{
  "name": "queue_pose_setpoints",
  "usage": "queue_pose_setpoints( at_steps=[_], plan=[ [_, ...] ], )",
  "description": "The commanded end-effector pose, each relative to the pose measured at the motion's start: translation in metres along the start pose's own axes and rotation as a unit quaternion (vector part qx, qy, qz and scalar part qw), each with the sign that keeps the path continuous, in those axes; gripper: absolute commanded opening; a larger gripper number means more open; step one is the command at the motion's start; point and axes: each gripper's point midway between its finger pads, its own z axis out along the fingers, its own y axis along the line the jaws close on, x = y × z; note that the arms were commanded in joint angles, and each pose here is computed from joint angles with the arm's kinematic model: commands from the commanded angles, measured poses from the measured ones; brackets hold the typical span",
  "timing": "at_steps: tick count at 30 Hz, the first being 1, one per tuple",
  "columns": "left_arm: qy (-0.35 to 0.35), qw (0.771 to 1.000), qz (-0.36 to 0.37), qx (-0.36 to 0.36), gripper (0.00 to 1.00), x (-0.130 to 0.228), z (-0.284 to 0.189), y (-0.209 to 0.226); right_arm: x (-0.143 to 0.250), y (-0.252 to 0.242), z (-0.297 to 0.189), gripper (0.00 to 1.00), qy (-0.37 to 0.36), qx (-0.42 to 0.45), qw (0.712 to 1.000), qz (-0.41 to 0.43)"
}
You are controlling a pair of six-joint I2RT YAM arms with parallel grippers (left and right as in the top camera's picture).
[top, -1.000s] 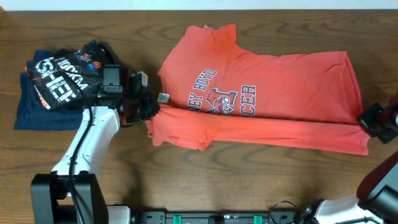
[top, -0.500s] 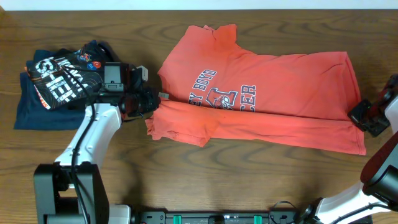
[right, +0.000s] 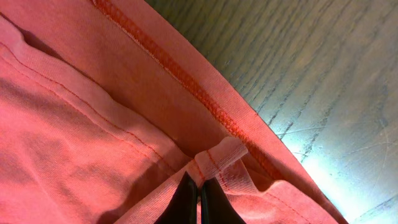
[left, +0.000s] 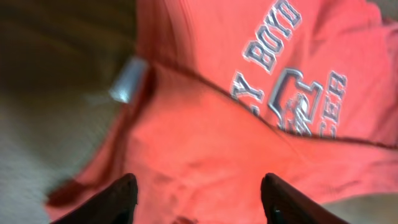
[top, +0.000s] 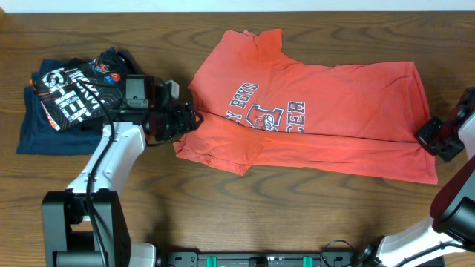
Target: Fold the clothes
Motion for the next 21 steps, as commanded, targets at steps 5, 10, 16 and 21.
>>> queue_pose_setpoints(
  at_steps=[5, 10, 16, 21],
  plan=[
    [0.081, 0.989, 0.121, -0.015, 0.58, 0.053, 0.025, -0.031, 0.003, 0.001, 0.003, 0.02, 0.005, 0.004, 1.000, -0.013],
    [0.085, 0.969, 0.216, -0.079, 0.58, 0.072, 0.042, -0.043, 0.004, 0.001, 0.003, 0.03, 0.008, 0.005, 1.000, -0.013],
    [0.102, 0.951, 0.275, -0.098, 0.56, 0.094, 0.063, -0.057, 0.005, 0.001, 0.003, 0.03, 0.008, 0.005, 1.000, -0.013],
    [0.120, 0.939, 0.306, -0.099, 0.52, 0.108, 0.084, -0.059, 0.005, 0.001, 0.003, 0.04, 0.008, 0.005, 1.000, -0.013]
  ],
)
